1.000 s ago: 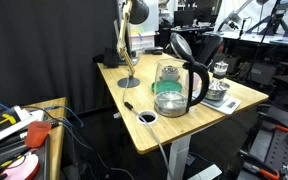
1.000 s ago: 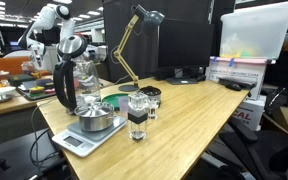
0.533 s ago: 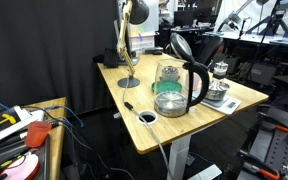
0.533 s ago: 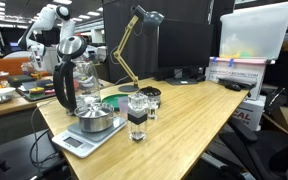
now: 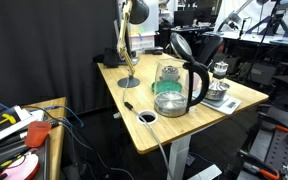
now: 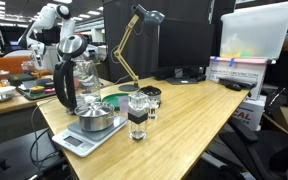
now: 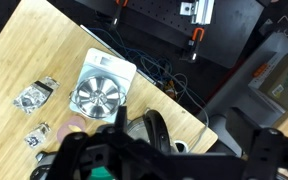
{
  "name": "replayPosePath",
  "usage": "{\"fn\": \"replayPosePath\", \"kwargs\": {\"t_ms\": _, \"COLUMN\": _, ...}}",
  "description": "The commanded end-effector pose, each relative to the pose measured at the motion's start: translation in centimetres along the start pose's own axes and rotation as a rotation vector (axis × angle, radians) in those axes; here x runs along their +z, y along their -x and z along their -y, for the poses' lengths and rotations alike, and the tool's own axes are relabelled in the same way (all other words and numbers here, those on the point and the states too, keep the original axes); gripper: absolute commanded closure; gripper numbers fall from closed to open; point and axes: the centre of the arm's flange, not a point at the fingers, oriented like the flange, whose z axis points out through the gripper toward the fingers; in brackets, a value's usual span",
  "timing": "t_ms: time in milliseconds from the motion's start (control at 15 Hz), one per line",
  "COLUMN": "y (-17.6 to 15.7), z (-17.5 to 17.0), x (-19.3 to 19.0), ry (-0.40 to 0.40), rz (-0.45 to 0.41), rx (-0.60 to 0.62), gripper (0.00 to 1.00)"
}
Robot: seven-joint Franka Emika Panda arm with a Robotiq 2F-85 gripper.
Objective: Turn off the desk lamp
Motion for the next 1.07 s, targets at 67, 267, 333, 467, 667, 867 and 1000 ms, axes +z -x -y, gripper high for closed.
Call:
{"fn": "replayPosePath", "kwargs": {"t_ms": 67, "y": -0.3, "z": 0.0, "x": 0.4, "ry": -0.002, "rz": 0.011, "rx": 0.000, "gripper": 0.00}}
{"fn": "replayPosePath", "kwargs": {"t_ms": 267, "y": -3.5, "z": 1.7, "x": 2.1, "ry": -0.002, "rz": -0.007, "rx": -0.055, "gripper": 0.00}}
{"fn": "replayPosePath", "kwargs": {"t_ms": 333, "y": -4.9, "z": 2.5, "x": 2.5, "ry": 0.003, "rz": -0.018, "rx": -0.075, "gripper": 0.00}}
{"fn": "replayPosePath", "kwargs": {"t_ms": 467, "y": -8.4, "z": 4.8, "x": 3.5, "ry": 0.018, "rz": -0.030, "rx": -0.122, "gripper": 0.00}}
{"fn": "replayPosePath", "kwargs": {"t_ms": 667, "y": -13.2, "z": 8.6, "x": 5.1, "ry": 0.038, "rz": -0.071, "rx": -0.155, "gripper": 0.00}}
{"fn": "replayPosePath", "kwargs": {"t_ms": 867, "y": -13.2, "z": 9.9, "x": 6.2, "ry": 0.057, "rz": -0.068, "rx": -0.174, "gripper": 0.00}}
{"fn": "replayPosePath", "kwargs": {"t_ms": 1000, "y": -13.8, "z": 10.1, "x": 6.4, "ry": 0.061, "rz": -0.064, "rx": -0.177, "gripper": 0.00}}
